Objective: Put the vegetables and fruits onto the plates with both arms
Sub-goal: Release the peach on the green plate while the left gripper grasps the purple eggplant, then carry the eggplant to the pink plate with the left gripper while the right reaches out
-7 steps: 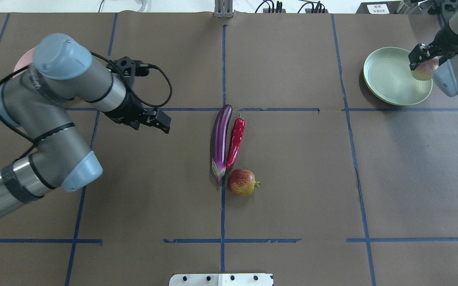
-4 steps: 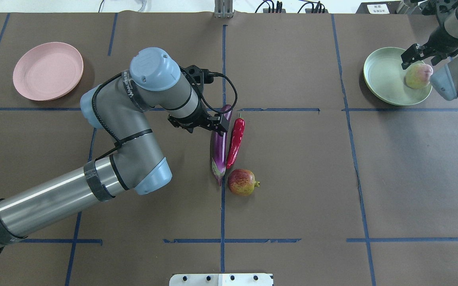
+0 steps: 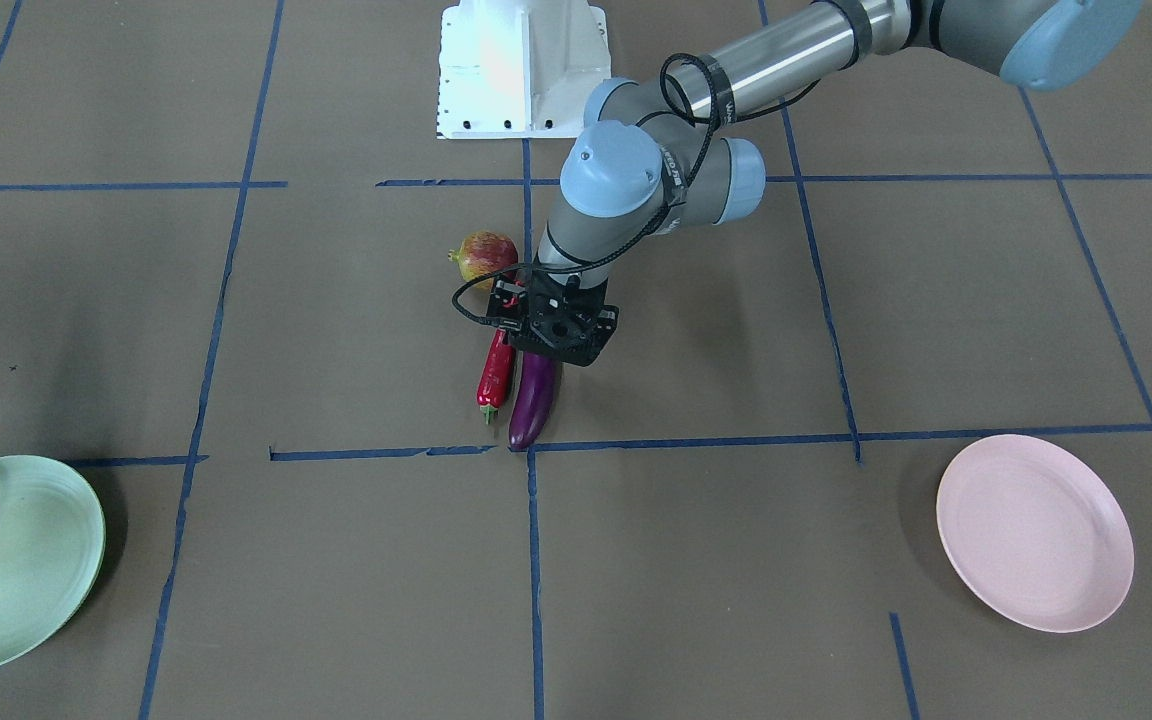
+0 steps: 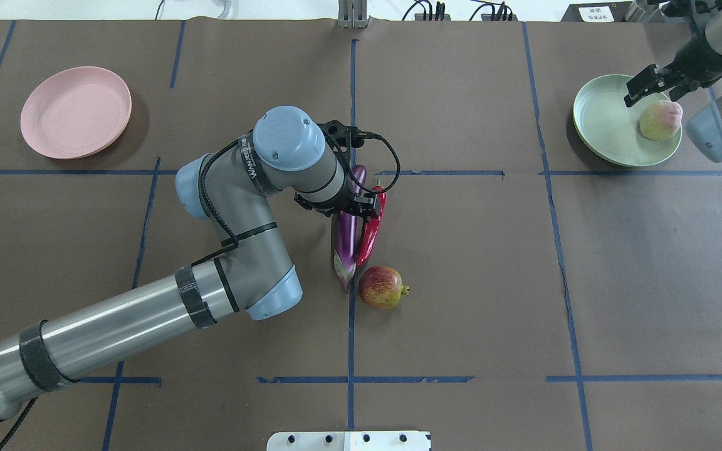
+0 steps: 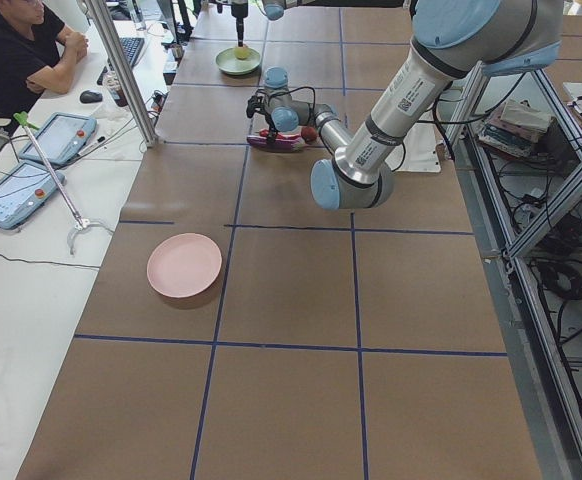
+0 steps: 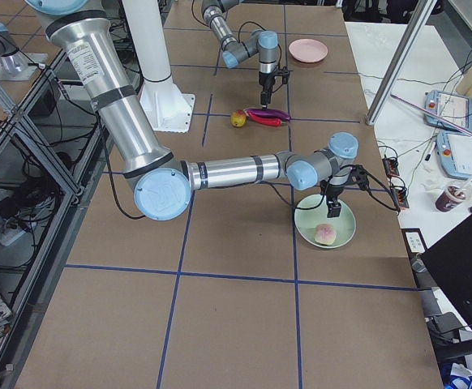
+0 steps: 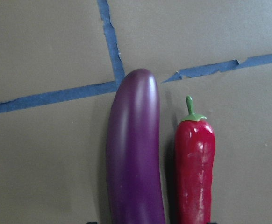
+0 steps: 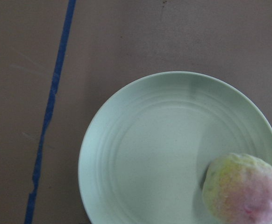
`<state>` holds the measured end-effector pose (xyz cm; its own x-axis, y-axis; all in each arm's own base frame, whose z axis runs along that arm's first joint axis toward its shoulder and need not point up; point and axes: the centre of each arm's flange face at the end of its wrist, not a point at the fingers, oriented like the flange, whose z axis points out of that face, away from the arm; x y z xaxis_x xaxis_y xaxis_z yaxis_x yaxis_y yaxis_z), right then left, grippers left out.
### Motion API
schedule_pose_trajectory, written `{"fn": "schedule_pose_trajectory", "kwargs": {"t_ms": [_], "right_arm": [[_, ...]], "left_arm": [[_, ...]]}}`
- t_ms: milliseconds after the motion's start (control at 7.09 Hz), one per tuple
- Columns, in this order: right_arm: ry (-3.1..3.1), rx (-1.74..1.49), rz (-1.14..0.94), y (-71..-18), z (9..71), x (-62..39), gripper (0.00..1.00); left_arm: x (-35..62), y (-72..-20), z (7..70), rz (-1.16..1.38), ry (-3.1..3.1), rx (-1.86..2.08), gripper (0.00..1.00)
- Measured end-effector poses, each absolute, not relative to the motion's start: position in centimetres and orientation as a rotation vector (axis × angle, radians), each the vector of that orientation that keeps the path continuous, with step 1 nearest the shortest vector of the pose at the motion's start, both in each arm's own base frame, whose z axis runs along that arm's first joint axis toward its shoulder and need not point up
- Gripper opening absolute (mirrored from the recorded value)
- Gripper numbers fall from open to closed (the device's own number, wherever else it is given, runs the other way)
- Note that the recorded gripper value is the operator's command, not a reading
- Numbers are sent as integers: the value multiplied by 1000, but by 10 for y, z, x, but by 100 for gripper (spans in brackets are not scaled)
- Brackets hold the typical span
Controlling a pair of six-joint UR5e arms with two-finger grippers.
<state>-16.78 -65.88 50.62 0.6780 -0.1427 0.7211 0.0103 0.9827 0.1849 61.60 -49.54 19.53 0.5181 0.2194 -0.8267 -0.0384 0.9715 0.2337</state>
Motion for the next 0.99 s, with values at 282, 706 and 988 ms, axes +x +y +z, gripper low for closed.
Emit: {"fn": "schedule_pose_trajectory", "kwargs": {"t_ms": [282,706,988], "right_arm": [[-874,163,-24,-638,483,-163,100],[-920,153,-1,-621,466,-161,100],[-984,111,75,-574,431,-177,100]], "left_arm": [[621,-498,205,152,1005,189,27],[621,-501,209,137,998,180,4],[578,-533,202,28,1019,195,4]]}}
